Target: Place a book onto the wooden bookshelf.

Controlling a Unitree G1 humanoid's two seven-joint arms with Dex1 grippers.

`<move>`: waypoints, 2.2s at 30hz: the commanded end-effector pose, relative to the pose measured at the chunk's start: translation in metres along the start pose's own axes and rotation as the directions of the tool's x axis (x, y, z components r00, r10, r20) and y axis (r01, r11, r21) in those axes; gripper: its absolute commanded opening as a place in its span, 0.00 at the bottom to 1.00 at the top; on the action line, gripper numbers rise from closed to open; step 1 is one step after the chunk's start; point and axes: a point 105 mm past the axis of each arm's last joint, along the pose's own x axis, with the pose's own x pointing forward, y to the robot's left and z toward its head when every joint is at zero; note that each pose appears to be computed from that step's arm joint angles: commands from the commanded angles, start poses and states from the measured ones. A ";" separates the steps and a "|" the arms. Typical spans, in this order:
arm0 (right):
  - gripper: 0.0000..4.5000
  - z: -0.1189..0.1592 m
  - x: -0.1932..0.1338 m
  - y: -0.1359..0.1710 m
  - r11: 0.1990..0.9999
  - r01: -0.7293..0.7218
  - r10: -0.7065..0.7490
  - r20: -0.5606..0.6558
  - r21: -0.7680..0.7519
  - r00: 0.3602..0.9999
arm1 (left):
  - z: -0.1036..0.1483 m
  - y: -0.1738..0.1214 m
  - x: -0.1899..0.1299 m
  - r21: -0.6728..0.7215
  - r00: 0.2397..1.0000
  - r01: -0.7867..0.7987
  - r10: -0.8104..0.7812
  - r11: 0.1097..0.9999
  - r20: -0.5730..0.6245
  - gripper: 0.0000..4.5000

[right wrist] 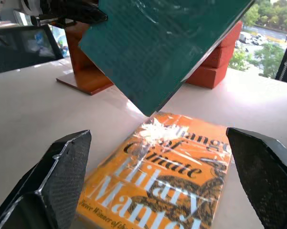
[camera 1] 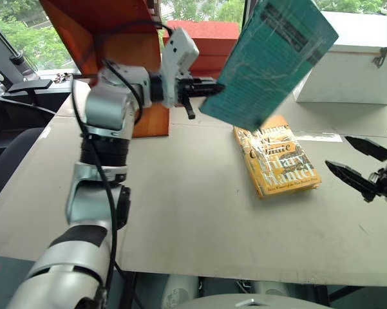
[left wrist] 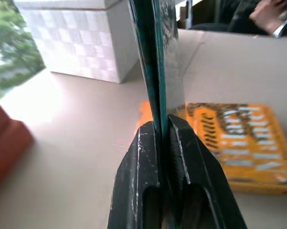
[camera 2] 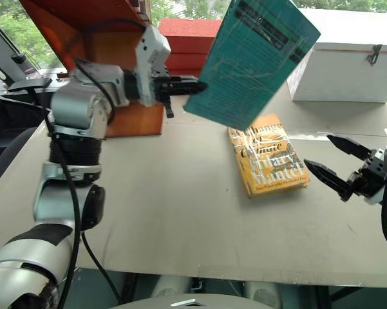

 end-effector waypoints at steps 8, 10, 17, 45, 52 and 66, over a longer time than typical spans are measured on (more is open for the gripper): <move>1.00 0.033 0.063 -0.006 0.986 -0.147 0.131 0.175 0.084 0.976 | 0.043 0.056 -0.070 0.761 0.903 -0.262 0.430 0.593 -0.024 0.01; 1.00 0.037 0.070 -0.005 0.981 -0.175 0.157 0.184 0.084 0.970 | 0.033 0.061 -0.081 0.789 0.882 -0.247 0.468 0.563 -0.057 0.01; 1.00 0.043 0.081 -0.004 0.972 -0.215 0.194 0.194 0.094 0.962 | -0.006 0.072 -0.119 0.839 0.806 -0.152 0.557 0.522 -0.200 0.01; 1.00 0.041 0.074 -0.012 0.984 -0.164 0.149 0.179 0.074 0.973 | -0.048 0.058 -0.166 0.738 0.678 -0.111 0.593 0.666 -0.434 0.99; 1.00 0.005 0.033 -0.028 0.995 -0.039 0.035 0.045 0.096 0.998 | -0.021 0.017 -0.146 0.481 0.853 -0.322 0.470 0.815 -0.226 0.99; 1.00 -0.095 -0.052 -0.038 0.976 0.196 -0.214 -0.268 -0.093 0.939 | -0.104 -0.153 -0.098 -0.566 0.972 -0.231 0.211 0.791 -0.102 0.99</move>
